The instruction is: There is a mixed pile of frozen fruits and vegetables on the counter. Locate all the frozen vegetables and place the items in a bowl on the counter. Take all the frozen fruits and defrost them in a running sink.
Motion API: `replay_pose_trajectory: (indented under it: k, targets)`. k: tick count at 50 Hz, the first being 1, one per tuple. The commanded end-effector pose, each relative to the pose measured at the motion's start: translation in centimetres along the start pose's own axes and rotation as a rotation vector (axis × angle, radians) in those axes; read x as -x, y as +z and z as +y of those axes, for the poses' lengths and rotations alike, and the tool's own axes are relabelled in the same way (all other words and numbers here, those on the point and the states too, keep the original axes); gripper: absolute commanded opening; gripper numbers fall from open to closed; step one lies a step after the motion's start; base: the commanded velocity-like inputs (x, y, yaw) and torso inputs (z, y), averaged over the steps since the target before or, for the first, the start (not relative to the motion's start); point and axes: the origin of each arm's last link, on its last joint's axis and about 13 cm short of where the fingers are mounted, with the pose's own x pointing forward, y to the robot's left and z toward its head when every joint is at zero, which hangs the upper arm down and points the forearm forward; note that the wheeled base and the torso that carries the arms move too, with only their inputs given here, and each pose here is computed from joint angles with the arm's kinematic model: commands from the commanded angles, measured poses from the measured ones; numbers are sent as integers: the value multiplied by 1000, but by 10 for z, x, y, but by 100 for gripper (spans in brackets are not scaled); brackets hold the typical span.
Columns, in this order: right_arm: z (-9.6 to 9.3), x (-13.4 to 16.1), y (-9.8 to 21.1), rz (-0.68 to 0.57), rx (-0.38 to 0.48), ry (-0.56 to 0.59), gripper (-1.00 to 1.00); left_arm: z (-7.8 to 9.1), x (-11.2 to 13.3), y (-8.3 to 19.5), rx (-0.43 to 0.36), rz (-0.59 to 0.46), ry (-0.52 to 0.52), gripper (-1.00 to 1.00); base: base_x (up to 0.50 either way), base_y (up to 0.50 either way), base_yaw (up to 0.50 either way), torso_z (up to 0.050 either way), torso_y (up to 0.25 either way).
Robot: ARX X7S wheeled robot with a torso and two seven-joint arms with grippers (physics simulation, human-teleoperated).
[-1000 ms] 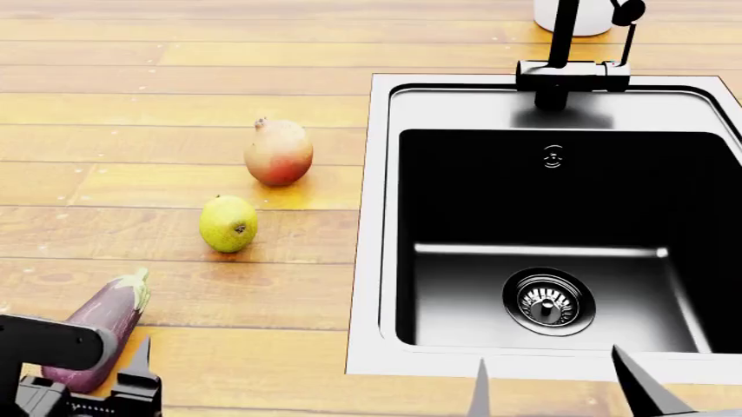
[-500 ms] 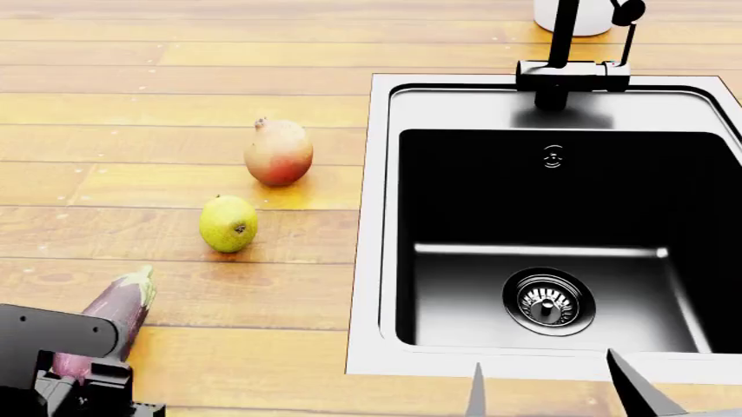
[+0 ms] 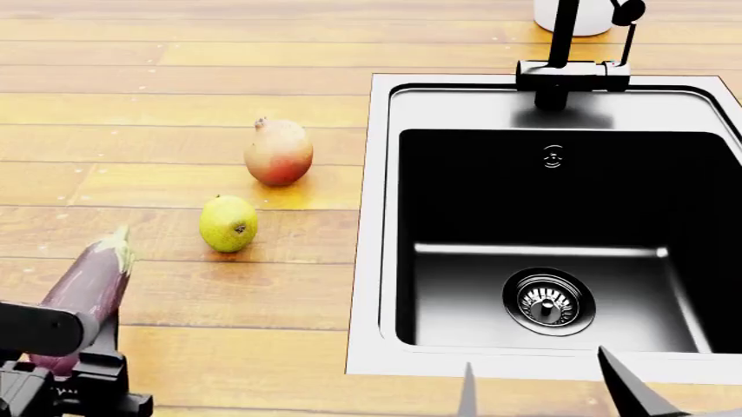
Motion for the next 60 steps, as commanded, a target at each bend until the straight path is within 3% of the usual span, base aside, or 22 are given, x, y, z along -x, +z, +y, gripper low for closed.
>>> replay_pose_trajectory:
  k: [1,13,60]
  targets:
    - [1,-1,7,-73,-15,0,100,2,30,13,50,-126,3,-100,0,0,0,0,0]
    - [-1,2,14,-126,11,-59,100,7,36,13,70,-149,-3,-100,0,0,0,0,0]
    - [-3,5,16,-130,-4,-79,100,14,41,18,65,-167,5,-100,0,-500,0,0,0]
